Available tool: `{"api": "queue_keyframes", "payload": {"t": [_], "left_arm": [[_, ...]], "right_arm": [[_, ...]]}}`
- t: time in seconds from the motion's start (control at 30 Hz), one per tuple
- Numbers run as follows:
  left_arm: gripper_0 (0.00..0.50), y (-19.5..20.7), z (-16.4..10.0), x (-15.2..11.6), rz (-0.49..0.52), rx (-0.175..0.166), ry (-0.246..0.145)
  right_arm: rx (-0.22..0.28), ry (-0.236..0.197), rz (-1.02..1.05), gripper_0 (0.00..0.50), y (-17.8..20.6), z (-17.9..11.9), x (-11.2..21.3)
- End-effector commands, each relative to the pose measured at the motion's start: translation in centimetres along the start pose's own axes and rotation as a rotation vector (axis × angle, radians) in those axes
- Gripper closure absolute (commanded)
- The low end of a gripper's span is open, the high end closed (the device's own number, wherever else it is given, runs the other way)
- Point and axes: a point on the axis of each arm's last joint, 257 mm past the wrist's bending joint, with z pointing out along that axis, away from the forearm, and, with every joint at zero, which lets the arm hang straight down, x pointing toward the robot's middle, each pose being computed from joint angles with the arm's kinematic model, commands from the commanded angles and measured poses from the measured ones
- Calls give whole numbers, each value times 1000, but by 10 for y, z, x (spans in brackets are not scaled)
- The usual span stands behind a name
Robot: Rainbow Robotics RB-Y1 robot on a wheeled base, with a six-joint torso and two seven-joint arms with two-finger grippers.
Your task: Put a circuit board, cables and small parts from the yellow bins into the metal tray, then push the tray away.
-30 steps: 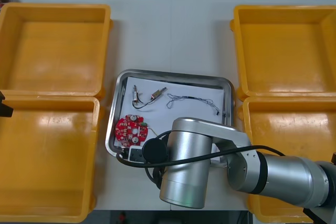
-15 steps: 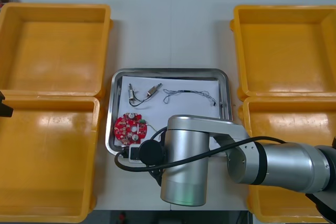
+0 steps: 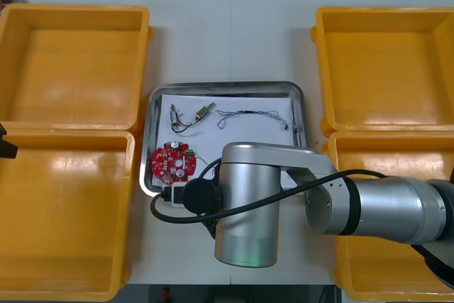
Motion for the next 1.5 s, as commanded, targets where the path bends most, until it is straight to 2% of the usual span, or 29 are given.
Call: {"api": "queue_keyframes", "payload": {"t": [0.03,0.47,0.7,1.1,1.5], "left_arm": [[0,20,-9,0,62,-58,0],[0,20,-9,0,62,-58,0],[0,20,-9,0,62,-58,0],[0,20,-9,0,62,-58,0],[0,20,-9,0,62,-58,0]], "right_arm": [[37,17,-64,500,-24,-9,2],[70,74,-46,500,-64,-7,10],[87,91,-42,500,-81,-6,9],[151,89,-28,500,-108,-2,3],[253,69,-25,500,-140,1,-10]]}}
